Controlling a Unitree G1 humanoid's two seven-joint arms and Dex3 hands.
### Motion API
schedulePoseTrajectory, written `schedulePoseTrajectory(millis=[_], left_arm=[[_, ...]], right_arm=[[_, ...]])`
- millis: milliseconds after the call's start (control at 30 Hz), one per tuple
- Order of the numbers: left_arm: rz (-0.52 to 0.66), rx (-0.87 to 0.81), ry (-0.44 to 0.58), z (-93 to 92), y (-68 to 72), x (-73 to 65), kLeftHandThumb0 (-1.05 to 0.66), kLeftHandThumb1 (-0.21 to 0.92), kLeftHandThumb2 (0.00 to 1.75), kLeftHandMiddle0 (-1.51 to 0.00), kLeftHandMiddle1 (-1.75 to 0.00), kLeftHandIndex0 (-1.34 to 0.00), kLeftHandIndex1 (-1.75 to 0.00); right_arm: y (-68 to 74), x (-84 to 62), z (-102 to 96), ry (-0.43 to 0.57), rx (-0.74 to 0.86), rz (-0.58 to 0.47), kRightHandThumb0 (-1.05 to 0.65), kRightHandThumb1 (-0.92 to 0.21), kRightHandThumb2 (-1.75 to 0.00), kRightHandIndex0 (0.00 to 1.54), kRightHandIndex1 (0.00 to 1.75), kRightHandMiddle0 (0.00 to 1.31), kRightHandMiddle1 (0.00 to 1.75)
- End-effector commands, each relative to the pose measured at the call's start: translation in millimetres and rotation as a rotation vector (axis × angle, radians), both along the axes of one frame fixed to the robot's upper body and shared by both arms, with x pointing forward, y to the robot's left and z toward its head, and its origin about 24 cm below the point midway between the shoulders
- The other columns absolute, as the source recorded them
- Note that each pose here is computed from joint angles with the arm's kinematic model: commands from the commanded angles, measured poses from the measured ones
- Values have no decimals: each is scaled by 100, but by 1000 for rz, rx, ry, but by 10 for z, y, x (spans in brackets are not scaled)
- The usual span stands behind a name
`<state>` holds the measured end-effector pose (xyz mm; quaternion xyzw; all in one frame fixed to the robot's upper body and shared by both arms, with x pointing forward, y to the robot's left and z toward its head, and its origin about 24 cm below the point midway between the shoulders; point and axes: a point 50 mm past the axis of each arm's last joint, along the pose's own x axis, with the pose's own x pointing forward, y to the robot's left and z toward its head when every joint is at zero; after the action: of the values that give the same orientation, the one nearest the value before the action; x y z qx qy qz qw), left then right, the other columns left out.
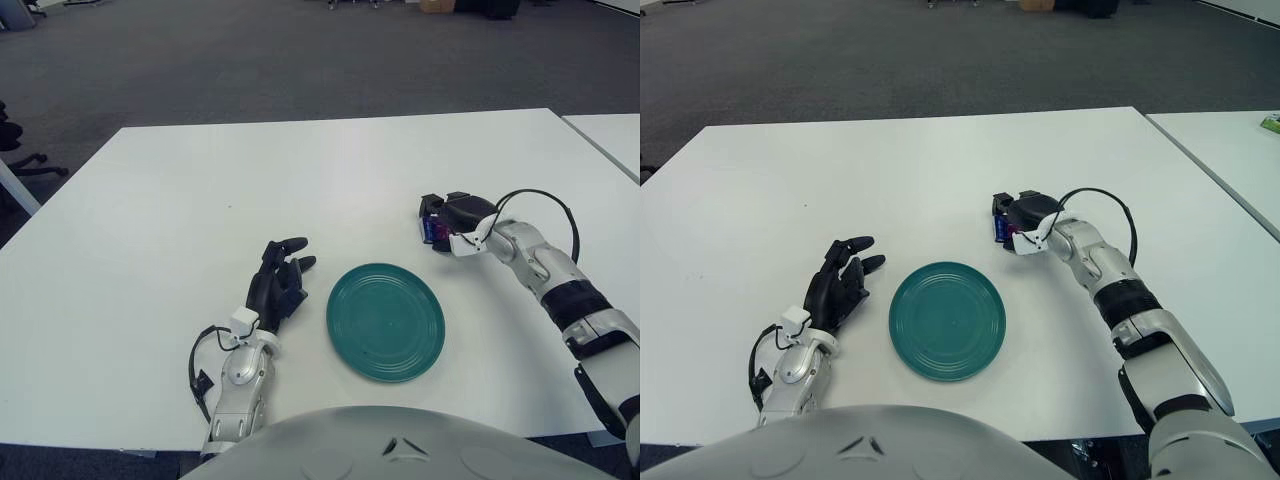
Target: Put the gum into the plate.
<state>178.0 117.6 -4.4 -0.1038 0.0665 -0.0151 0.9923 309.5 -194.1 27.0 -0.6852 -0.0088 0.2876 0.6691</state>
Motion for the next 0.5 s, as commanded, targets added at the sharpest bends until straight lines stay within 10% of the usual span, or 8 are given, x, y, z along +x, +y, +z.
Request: schedulePoseTrajectory(millis=[0, 200, 467], left_arm=[[16, -6, 23, -36, 20, -3, -68, 92, 79, -46, -89, -28, -111], [15, -7, 21, -34, 32, -1, -68, 92, 79, -46, -90, -27, -111], [12, -7, 18, -35, 49, 8, -65, 92, 78, -47, -90, -28, -112]], right_arm=[[-89, -245, -370, 107, -38, -4, -41, -59, -97, 88, 175, 41, 175], [-136, -173, -287, 52, -28, 12, -42, -56, -101, 93, 175, 43, 175], [-99, 83, 311, -30, 29, 50, -42, -52, -106, 97, 175, 46, 175]])
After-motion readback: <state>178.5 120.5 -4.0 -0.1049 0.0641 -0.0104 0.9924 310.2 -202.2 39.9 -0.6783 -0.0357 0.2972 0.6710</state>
